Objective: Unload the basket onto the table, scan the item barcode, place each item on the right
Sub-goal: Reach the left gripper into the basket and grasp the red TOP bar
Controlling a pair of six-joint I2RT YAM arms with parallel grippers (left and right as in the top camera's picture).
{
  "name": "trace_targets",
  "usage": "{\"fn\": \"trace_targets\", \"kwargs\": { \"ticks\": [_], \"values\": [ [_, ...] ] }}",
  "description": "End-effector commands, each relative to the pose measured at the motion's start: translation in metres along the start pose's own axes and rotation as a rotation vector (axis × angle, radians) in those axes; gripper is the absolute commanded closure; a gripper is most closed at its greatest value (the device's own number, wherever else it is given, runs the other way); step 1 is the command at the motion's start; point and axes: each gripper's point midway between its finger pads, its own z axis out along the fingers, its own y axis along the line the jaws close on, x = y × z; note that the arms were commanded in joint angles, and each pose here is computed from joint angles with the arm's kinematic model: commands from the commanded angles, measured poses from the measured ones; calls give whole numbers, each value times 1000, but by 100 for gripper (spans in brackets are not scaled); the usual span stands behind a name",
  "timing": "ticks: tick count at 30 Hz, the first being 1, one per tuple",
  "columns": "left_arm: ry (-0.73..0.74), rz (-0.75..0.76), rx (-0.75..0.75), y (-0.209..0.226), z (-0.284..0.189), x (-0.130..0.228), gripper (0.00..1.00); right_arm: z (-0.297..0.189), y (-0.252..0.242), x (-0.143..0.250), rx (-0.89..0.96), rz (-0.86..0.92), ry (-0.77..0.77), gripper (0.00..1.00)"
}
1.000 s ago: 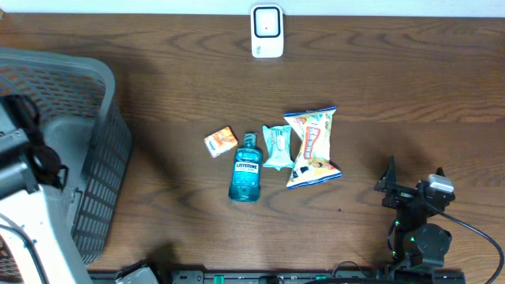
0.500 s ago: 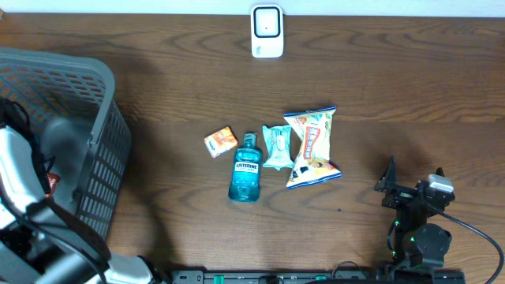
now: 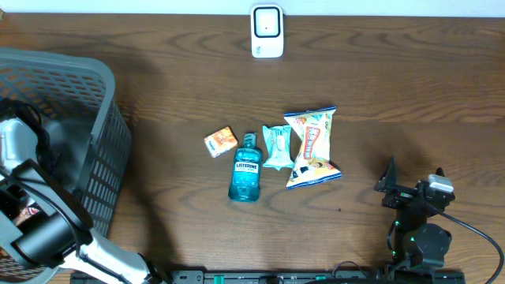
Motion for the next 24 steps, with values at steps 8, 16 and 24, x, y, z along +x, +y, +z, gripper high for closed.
{"fn": "trace_targets", "kwargs": {
  "ticks": [8,16,24],
  "values": [
    [-26,37,-90,5,32,9,2,0,-4,0,20,15,-2,1],
    [-6,56,-127,25,59,31,2,0,-4,0,20,15,-2,1],
    [134,70,-147,62,94,83,43,0,-4,0,20,15,-2,1]
  ]
}}
